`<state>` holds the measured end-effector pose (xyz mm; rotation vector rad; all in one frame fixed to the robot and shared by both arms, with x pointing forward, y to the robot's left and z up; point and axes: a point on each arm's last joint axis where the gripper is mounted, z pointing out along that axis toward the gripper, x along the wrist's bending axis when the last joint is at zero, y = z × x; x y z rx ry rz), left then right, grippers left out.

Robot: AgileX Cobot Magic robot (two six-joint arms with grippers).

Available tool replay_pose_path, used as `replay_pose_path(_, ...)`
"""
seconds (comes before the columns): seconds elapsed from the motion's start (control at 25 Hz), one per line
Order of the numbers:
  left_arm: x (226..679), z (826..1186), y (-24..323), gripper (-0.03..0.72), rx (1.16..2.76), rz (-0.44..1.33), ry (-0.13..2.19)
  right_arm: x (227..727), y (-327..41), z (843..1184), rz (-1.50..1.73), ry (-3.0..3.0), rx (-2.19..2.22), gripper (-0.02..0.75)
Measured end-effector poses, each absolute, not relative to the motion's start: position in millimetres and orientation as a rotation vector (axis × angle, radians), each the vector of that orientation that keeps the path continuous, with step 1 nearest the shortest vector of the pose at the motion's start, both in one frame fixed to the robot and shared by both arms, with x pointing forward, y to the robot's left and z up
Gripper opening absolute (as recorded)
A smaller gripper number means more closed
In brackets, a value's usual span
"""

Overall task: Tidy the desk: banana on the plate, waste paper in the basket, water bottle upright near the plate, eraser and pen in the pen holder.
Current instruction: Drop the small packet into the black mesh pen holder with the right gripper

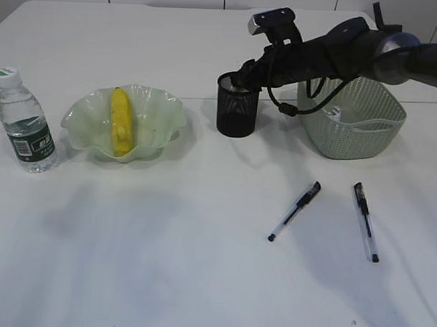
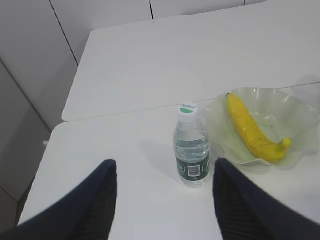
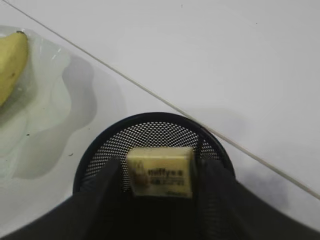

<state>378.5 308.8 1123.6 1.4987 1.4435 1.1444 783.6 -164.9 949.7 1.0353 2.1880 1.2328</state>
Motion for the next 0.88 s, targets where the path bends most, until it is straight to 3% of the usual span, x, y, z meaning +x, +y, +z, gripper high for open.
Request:
replay_pose_path(0.16,378,1124,309,0.429,1.499,1.144,1.444,785,-165,951,1.244,2.167,1.051,0.424)
replay_pose_path(0.48,378,1124,309,0.428,1.499,1.144,1.444,785,-165,953,1.252,2.166,1.045,0.431)
replay_pose_path(0.88,378,1124,309,0.427,1.499,1.144,1.444,782,-165,1021,1.312,2.089,0.958,0.432)
